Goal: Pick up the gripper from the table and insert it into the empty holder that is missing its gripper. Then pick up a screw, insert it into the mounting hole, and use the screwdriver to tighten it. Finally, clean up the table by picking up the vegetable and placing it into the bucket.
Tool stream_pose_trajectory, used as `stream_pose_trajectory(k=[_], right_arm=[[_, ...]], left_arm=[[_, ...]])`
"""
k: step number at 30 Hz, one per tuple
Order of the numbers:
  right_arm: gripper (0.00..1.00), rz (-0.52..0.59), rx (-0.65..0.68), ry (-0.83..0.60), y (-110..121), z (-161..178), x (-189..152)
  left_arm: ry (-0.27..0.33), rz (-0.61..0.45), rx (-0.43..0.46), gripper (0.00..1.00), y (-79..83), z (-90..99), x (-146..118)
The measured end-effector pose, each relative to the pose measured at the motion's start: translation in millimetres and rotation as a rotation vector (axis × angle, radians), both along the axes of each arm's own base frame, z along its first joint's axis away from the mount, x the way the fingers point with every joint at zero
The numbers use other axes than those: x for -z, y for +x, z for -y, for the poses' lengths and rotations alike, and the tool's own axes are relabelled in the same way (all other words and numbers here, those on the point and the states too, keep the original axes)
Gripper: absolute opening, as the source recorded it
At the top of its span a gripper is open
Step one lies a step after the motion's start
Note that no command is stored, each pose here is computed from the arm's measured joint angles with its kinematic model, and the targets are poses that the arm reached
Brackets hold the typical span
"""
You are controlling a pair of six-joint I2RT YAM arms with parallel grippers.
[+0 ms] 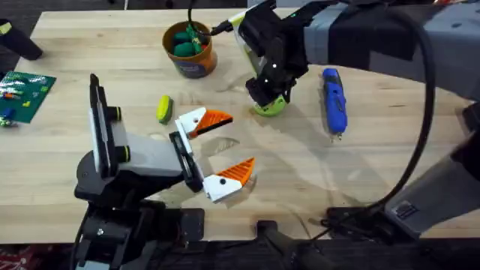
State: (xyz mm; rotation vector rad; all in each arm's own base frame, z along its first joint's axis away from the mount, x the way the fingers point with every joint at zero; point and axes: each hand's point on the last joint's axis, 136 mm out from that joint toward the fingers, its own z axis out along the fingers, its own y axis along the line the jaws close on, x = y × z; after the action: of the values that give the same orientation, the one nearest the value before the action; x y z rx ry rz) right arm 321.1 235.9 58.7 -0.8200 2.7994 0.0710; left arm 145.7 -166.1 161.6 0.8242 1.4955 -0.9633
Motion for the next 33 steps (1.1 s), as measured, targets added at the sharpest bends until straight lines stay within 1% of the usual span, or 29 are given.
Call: stream_pose_trajectory(k=[9,12,16,17,26,29,33], right_arm=[[0.007,-0.013,0.000,-0.010,-3,3,0],[0.007,-0.017,0.000,-0.013,-7,6,-8],[0.007,0.032,0.000,0.025,-5,4,-39],[0.007,0.088,0.000,0.067,-1,1,-67],[0.007,0.183,-0.010,0.136,-5,2,-123],[0.006,0.218,-0.045,0.158,-11,-3,-143],[0.006,0.246,-0.132,0.179,-28,-20,-169]], left_arm=[[0.000,0.000,0.000,0.983,0.0,0.0,0],[0.000,0.000,0.000,0.983,0.0,0.0,0],[0.000,0.000,0.000,0.983,0.0,0.0,0],[0.000,0.000,0.000,0.983,0.0,0.0,0],[0.000,0.000,0.000,0.983,0.0,0.0,0],[0.000,0.000,0.000,0.983,0.0,0.0,0],[0.000,0.000,0.000,0.983,0.0,0.0,0]])
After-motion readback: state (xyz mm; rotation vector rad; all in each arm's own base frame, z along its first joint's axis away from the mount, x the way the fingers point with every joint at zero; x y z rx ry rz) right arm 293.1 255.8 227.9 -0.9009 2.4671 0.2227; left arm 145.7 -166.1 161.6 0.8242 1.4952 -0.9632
